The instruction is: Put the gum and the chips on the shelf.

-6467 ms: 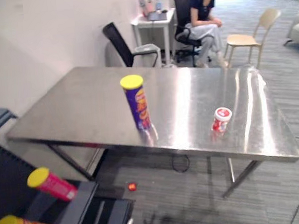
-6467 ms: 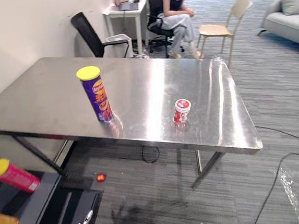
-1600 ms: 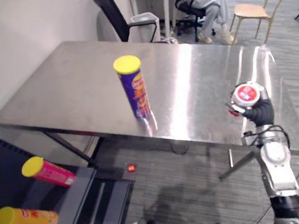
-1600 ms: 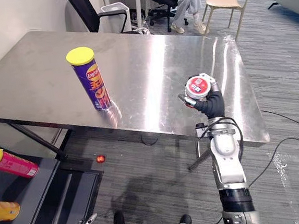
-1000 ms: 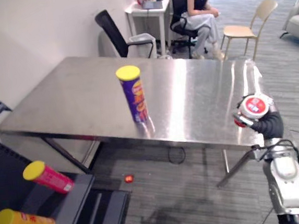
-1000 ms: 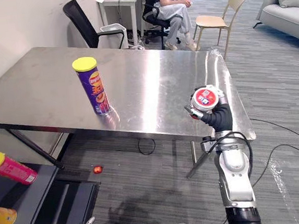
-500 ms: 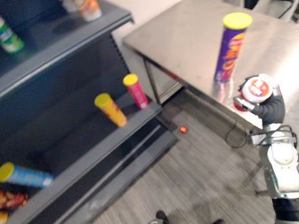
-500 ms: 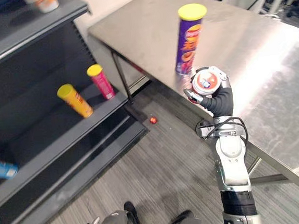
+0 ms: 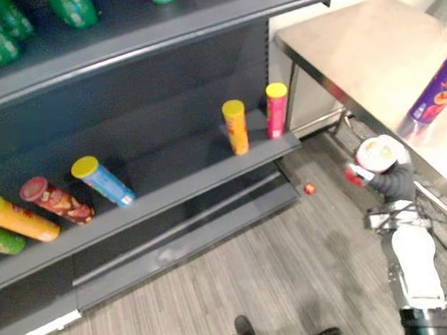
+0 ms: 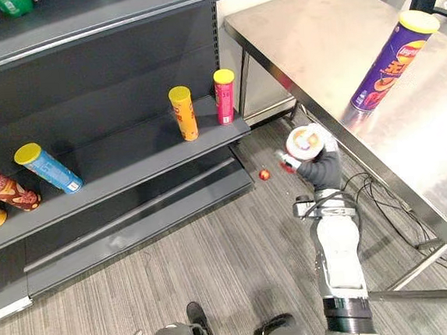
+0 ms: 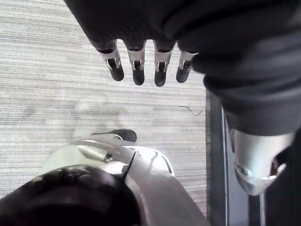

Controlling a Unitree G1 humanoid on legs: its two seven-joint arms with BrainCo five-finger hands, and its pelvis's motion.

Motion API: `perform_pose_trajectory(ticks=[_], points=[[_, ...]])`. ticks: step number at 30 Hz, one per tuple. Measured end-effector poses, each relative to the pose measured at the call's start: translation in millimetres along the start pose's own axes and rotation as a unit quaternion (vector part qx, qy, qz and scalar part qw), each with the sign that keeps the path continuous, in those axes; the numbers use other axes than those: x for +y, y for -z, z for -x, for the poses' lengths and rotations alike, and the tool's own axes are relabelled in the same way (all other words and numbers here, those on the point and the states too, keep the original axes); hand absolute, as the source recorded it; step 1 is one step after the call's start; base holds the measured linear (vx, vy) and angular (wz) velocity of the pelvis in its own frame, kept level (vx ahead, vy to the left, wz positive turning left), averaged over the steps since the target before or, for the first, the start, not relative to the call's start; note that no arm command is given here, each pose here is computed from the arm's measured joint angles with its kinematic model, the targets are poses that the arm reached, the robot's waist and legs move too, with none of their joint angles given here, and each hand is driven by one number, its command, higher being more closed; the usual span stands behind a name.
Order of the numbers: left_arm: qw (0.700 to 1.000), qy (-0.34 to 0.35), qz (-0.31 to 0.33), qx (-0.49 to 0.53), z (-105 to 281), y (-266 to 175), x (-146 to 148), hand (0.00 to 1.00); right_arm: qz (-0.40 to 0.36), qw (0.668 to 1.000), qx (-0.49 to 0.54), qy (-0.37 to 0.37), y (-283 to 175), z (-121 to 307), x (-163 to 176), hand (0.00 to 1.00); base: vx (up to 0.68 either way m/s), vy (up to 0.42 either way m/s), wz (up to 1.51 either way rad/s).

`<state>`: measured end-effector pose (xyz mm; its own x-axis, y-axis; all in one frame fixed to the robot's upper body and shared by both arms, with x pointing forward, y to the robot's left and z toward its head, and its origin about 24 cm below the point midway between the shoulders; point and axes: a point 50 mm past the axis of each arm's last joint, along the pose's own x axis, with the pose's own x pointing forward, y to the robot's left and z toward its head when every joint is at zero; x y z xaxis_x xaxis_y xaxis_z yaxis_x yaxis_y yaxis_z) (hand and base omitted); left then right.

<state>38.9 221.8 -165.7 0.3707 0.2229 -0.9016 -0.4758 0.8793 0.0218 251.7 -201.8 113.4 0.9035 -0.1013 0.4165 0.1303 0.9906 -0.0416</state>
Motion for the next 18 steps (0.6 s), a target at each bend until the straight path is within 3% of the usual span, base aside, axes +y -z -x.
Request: perform_pose_trajectory(ticks=[8, 15, 18], points=[[1.0, 0.001, 0.017, -0.002, 0, 1, 0, 0.0, 0.008, 0.999, 0.026, -0.017, 8, 11, 0, 1.0, 0.0, -0.011, -0.05], [0.997, 0.016, 0.057, -0.045, -3, -21, -6, 0.0, -0.012, 0.994, 0.043, -0.099, 19, 6, 37, 1.0, 0.08, 0.011, 0.19], [0.998, 0.026, 0.041, -0.048, -3, -23, -10, 0.0, -0.02, 0.99, 0.039, -0.131, 17, 5, 50, 1.0, 0.04, 0.176, 0.59]])
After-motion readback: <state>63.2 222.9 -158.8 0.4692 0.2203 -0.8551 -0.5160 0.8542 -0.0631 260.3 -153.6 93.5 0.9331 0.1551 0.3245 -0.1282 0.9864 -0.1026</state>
